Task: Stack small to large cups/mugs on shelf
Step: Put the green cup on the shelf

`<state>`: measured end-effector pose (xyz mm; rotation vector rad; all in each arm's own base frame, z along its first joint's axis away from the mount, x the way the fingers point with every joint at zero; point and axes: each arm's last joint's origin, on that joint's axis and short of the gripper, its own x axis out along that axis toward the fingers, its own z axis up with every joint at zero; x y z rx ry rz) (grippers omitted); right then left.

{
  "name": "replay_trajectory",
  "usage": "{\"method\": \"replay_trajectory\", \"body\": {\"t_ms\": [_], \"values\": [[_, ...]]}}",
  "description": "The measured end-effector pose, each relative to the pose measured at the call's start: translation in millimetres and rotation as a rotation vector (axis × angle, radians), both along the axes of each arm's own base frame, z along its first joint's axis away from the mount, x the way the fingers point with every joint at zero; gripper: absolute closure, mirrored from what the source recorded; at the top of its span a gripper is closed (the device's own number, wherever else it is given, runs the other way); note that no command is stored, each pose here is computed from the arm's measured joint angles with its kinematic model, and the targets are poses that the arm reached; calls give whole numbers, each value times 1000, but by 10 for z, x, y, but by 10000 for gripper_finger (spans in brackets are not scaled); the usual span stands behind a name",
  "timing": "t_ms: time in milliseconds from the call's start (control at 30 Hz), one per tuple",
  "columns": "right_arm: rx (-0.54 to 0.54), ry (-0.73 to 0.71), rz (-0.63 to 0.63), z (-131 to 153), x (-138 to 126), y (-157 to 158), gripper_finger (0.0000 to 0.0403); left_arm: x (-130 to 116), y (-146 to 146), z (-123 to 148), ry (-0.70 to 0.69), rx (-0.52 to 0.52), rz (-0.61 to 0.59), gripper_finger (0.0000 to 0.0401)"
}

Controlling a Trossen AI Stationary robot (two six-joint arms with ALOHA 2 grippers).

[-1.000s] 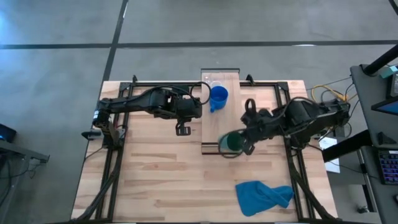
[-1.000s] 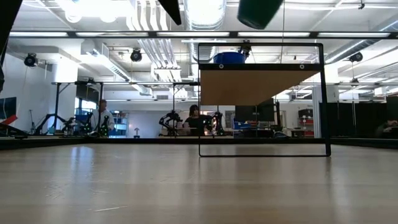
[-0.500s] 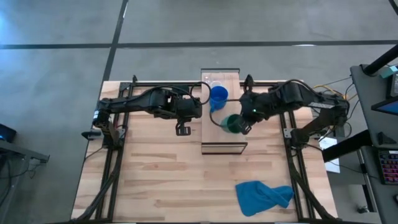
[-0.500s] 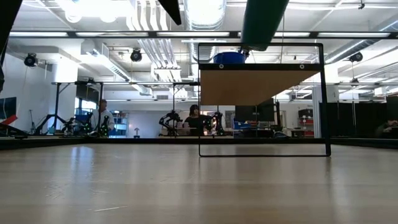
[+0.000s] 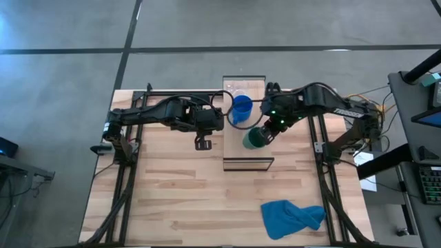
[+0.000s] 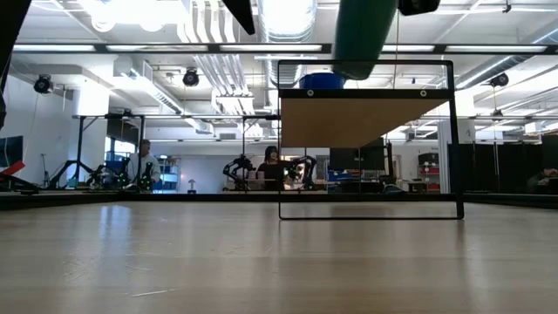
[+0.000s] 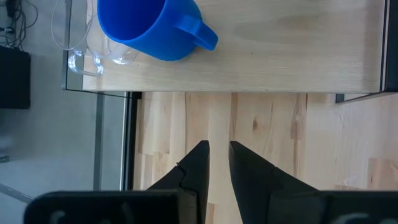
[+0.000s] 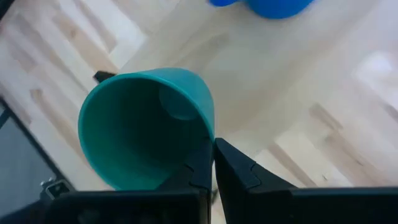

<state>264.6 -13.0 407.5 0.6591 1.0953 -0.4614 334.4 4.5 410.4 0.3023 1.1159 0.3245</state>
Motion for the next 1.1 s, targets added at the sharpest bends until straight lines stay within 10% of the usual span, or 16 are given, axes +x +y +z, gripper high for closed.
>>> {"method": "replay_trajectory", "body": {"t_ms": [1100], "values": [[26,50,44,-186,386,-156,394,-3,-2,-1,3,0,-1,354]]}}
